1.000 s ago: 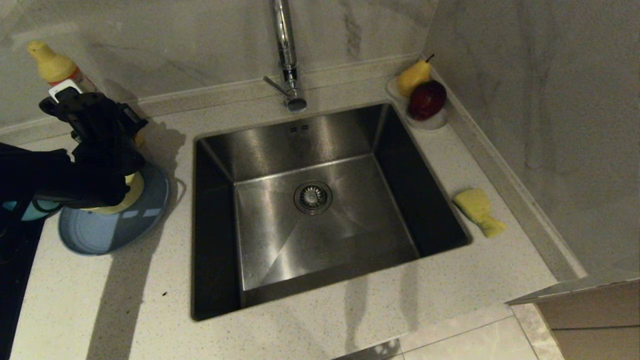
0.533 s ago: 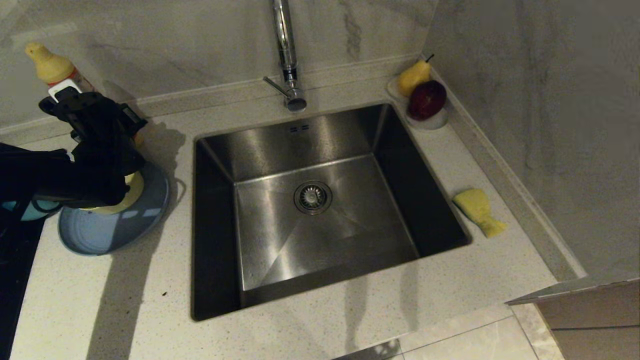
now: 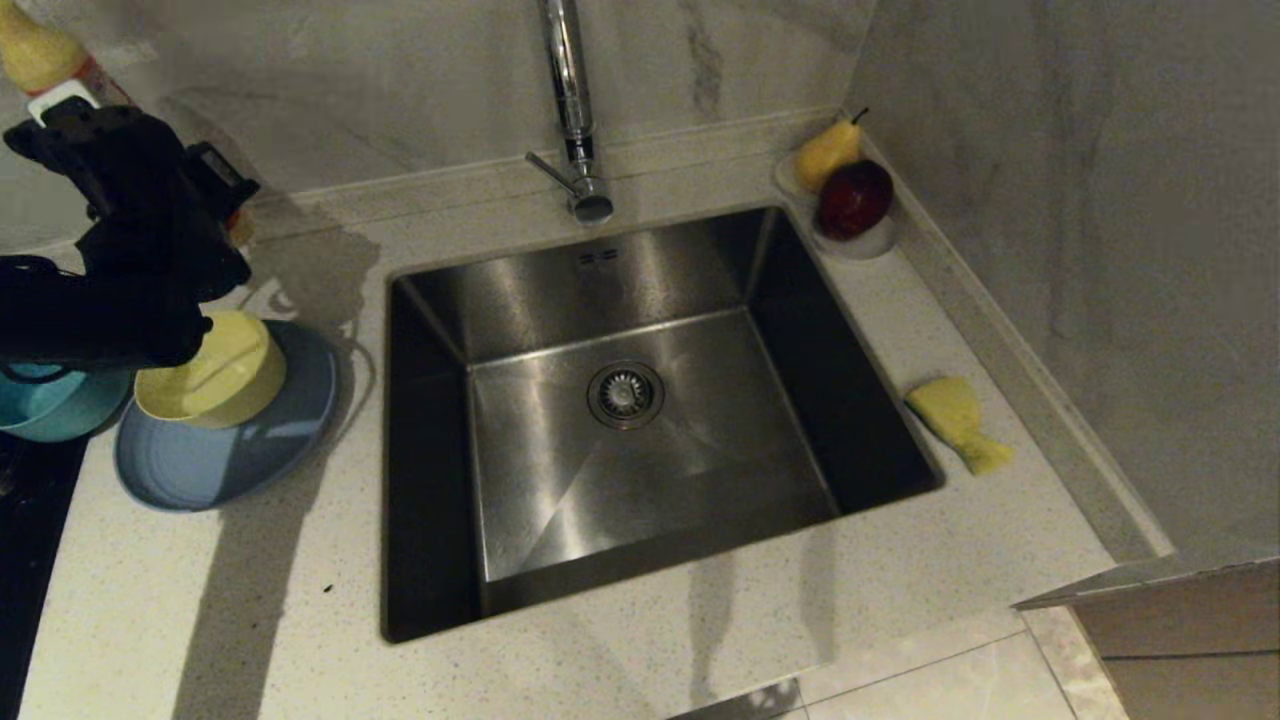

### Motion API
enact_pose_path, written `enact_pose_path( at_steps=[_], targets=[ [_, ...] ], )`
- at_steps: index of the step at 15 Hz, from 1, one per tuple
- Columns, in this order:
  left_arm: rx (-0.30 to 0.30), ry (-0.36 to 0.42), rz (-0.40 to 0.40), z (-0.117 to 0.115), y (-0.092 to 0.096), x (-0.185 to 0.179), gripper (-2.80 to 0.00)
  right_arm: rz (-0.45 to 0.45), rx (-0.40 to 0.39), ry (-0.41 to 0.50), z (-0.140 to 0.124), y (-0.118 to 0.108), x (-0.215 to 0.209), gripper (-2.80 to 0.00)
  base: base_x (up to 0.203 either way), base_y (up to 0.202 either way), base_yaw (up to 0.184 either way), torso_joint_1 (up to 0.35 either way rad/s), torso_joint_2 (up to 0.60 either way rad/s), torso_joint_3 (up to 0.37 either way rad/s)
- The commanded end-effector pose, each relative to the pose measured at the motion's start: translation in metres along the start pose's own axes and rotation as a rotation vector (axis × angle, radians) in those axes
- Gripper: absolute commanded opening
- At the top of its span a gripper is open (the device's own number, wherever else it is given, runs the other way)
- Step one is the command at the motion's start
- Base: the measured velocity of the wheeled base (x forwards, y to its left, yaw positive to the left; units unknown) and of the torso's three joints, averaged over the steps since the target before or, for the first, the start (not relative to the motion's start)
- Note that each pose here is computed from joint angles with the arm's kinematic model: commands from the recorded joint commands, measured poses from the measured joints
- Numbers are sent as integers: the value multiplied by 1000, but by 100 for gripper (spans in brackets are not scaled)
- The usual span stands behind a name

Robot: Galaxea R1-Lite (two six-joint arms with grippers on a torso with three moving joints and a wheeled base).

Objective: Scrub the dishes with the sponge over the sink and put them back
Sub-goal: Grab the dish soap, then squeeze it onto the sponge

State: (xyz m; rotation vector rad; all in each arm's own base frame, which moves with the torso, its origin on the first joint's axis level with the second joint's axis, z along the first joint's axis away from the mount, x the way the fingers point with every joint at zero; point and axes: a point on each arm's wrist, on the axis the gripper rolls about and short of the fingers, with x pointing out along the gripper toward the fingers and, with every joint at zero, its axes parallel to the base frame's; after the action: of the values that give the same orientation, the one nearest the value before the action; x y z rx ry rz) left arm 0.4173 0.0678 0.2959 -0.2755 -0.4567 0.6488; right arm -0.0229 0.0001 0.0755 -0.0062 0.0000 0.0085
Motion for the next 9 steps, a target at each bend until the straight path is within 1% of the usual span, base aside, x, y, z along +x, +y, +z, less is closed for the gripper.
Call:
enact_pose_path(
  at_steps=[1,5,7,9],
  targets=[
    [-40,-57,-11,52,-6,-10,-280,1,0,0,0,0,0,-280,0,0,0,0,0,0],
    [-54,-43,-48,119,-12,-45,-280,1,0,-1,0,0,0,-280,0,0,0,0,0,0],
    [-59,-7,-105,155,-16,-74,-280,1,0,-1,0,0,0,-280,0,0,0,0,0,0],
    [-60,56,-184,190,-18,-111,-280,1,0,-2,0,0,0,-280,0,0,0,0,0,0]
  ],
)
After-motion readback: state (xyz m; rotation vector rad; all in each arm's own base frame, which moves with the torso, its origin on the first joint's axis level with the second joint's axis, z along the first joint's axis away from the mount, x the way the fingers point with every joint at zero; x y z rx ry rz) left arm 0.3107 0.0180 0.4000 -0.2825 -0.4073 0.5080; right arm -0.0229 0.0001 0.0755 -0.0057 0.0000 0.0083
